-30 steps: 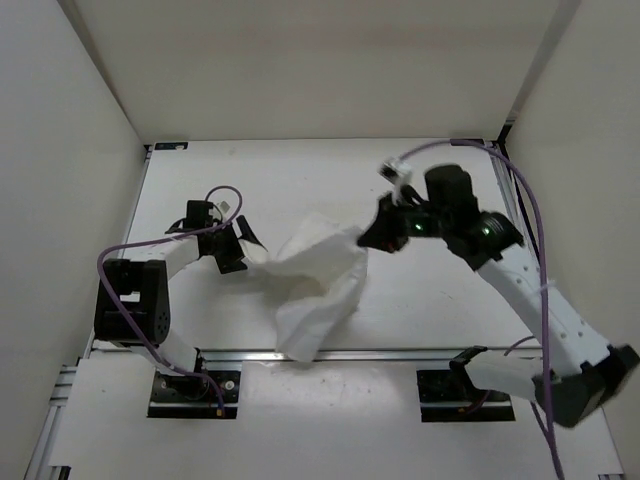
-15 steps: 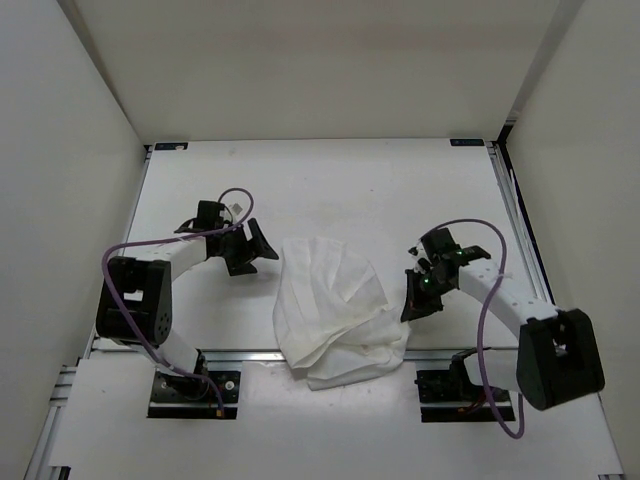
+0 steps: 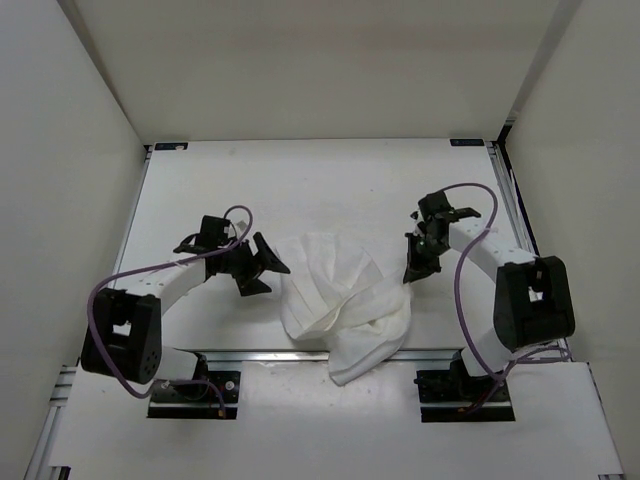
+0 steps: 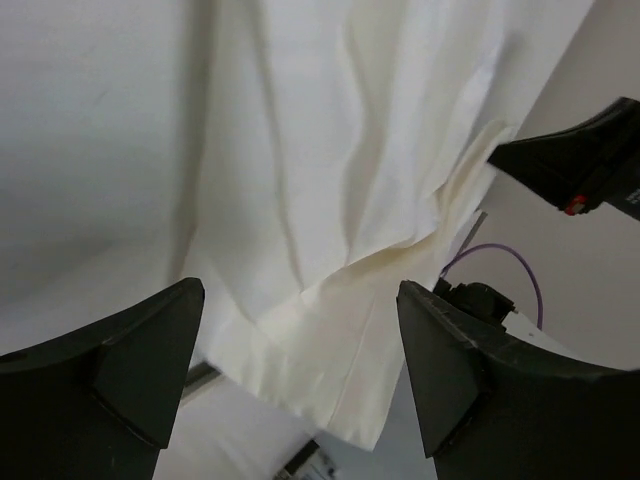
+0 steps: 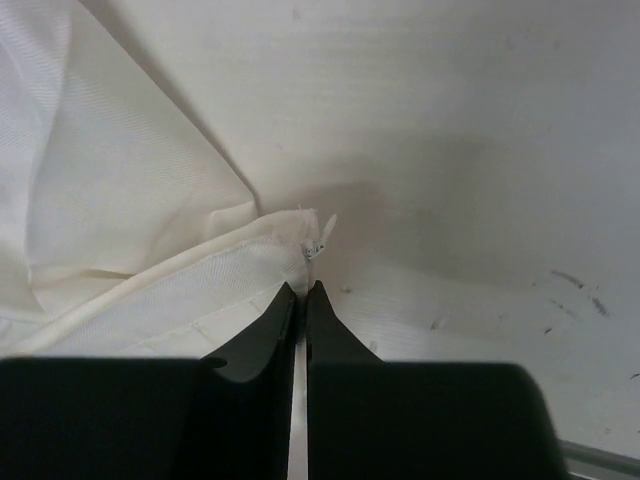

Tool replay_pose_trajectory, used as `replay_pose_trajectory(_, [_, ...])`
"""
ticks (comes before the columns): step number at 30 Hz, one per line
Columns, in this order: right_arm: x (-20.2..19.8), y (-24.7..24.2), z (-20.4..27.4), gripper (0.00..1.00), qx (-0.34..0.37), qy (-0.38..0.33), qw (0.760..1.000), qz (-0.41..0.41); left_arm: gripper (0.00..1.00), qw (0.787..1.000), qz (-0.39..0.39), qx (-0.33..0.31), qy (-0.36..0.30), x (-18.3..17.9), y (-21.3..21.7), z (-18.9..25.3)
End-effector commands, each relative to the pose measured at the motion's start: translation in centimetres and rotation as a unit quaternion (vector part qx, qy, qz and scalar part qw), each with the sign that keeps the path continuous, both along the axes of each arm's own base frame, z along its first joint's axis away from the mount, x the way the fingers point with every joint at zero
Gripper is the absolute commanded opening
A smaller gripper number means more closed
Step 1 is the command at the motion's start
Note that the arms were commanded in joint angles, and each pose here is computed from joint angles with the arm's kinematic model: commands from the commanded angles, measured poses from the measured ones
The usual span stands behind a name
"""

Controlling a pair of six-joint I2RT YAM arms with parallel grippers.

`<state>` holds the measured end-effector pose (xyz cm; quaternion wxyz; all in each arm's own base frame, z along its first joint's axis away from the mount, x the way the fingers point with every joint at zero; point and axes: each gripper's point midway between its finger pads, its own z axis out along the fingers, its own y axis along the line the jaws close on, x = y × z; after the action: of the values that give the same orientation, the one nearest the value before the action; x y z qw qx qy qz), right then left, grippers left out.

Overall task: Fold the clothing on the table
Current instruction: Flatten the skirt out

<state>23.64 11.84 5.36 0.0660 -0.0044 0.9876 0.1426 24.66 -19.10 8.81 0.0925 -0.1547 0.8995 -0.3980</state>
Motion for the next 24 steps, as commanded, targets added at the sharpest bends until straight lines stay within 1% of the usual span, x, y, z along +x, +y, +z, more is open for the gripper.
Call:
replay_pose_trajectory(1, [2.7,0.0,0.4,0.00,-0.015,-0.027,0.999,0.014,0.88,0.998,0.021,-0.024,0.046,-2.0,0.0,0.7])
replay_pose_trajectory(3, [3.2,0.5,0.1,0.00,-0.023,-0.028,0.999,0.022,0.89,0.998,0.012,-0.009,0.066,-3.7,-0.2,0.7])
replay_pose_trajectory(5, [3.5,1.2,0.2,0.00,-0.022,-0.031,0.999,0.029,0.89,0.997,0.004,-0.021,0.077,-5.1,-0.8,1.1])
replay_pose_trajectory(6, [3.3,1.3,-0.1,0.00,-0.024,-0.029,0.999,0.032,0.89,0.994,0.003,-0.037,0.102,-6.2,-1.3,0.6])
replay_pose_trajectory(7, [3.5,1.6,-0.1,0.00,-0.022,-0.031,0.999,0.033,0.89,0.992,0.008,-0.054,0.118,-6.6,-1.7,0.9])
replay_pose_trajectory(9, [3.4,1.8,-0.5,0.00,-0.024,-0.024,0.999,0.036,0.88,0.986,0.014,-0.077,0.149,-8.0,-1.9,0.1])
replay_pose_trajectory(11, [3.3,1.6,-0.9,0.00,-0.034,-0.020,0.998,0.040,0.88,0.983,0.017,-0.082,0.162,-8.6,-1.9,-0.2])
replay_pose_trajectory(13, [3.2,1.5,-1.1,0.00,-0.040,-0.018,0.998,0.043,0.88,0.983,0.019,-0.067,0.168,-9.3,-1.7,-1.0])
replay_pose_trajectory(16, [3.5,1.2,-0.9,0.00,-0.042,-0.022,0.998,0.039,0.84,0.981,0.030,-0.048,0.184,-10.3,-1.2,-2.8])
replay_pose_trajectory(21, [3.7,0.7,-0.2,0.00,-0.052,-0.038,0.998,0.024,0.83,0.974,0.048,-0.065,0.212,-10.8,-1.9,-3.9])
replay_pose_trajectory(24, [3.4,0.7,0.1,0.00,-0.052,-0.041,0.998,0.017,0.76,0.969,0.057,-0.056,0.232,-11.1,-2.0,-4.9])
